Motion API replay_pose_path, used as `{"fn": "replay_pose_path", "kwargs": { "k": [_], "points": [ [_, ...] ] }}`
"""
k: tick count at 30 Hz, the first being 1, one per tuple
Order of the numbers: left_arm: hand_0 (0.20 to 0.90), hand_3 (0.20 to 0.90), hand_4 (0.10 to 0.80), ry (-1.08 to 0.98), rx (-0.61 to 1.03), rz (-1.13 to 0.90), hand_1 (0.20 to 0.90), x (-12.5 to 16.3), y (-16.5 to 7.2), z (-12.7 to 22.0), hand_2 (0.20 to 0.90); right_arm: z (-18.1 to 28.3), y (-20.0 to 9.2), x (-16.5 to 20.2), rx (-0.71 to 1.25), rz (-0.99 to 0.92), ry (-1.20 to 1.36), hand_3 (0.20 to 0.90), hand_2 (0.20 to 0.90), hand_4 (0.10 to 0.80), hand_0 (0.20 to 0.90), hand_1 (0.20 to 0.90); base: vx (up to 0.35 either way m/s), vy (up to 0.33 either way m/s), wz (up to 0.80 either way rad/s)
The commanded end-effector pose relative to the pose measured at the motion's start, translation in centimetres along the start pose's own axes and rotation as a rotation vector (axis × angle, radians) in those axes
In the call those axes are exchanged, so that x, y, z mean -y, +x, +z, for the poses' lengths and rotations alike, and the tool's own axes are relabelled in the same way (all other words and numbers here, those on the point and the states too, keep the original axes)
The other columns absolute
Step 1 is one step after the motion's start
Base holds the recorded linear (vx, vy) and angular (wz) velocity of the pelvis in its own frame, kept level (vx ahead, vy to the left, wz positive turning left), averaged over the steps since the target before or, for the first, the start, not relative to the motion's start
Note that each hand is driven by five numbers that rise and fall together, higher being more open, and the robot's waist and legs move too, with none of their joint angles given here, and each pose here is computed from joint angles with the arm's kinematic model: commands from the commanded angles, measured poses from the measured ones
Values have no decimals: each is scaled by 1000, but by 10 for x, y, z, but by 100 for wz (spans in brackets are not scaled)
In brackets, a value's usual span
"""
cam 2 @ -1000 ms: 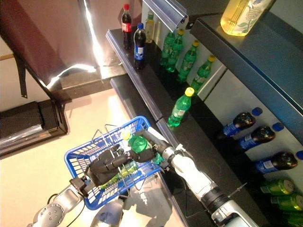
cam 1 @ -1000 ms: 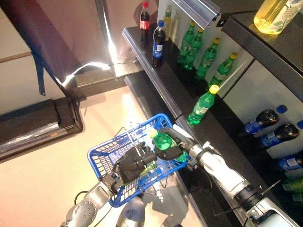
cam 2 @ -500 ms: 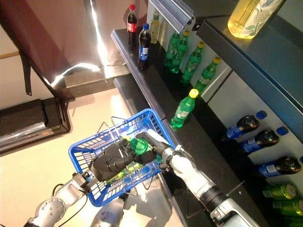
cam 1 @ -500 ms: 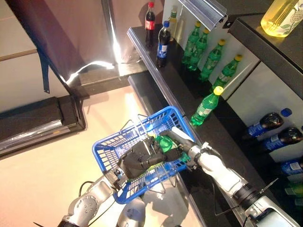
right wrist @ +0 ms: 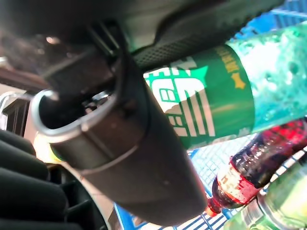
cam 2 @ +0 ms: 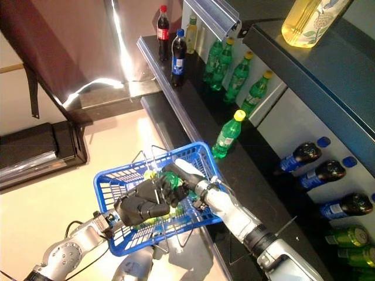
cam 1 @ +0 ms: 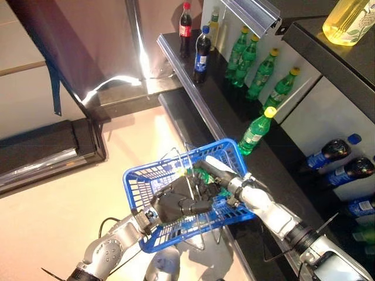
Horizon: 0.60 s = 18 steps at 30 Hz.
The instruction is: Pick up the drink and place into the basket.
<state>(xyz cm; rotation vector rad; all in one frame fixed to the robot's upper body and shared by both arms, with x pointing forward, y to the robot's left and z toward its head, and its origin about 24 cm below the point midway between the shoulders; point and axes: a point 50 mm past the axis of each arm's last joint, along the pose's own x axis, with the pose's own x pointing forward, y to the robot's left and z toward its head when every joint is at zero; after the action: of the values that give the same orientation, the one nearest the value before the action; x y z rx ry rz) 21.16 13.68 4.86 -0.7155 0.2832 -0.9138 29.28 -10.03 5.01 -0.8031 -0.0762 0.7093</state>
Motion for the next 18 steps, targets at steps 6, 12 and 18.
{"fn": "replay_pose_path", "kwargs": {
  "k": [6,12,18],
  "points": [
    [300,200,100,257,338,-973,300,137,48,74,300,60,25,8,264,40,-153,200,300,100,300,300,0,0,0],
    [300,200,100,259,333,-991,300,141,50,73,300,61,30,5,255,42,-146,200,300,100,300,300,0,0,0],
    [300,200,100,259,342,-1004,300,144,49,75,300,60,33,0,246,61,-143,200,300,100,300,300,0,1,1]
  ]
}}
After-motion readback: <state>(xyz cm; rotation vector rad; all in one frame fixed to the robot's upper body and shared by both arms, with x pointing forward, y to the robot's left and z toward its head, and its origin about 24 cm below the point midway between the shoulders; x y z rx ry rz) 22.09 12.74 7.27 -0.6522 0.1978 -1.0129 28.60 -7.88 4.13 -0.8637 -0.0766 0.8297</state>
